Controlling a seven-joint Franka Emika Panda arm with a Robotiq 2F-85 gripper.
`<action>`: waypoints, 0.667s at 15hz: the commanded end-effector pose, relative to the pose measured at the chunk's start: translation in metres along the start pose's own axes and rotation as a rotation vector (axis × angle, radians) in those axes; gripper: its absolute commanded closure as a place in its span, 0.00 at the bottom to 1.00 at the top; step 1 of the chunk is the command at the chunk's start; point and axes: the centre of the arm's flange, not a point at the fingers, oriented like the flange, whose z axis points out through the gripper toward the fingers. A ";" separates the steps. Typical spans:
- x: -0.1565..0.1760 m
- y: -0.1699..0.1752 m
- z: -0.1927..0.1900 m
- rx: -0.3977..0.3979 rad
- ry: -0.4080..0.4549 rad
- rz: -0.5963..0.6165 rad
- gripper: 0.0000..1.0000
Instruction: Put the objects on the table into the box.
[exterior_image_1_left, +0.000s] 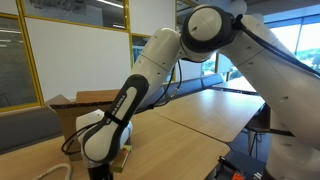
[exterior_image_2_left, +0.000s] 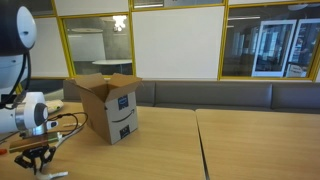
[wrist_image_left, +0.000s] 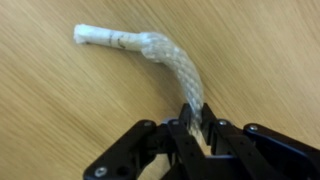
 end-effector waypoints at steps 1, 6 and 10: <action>-0.012 -0.001 -0.072 -0.062 0.077 0.052 0.89; -0.025 0.004 -0.186 -0.165 0.228 0.162 0.90; -0.037 0.010 -0.286 -0.246 0.337 0.228 0.90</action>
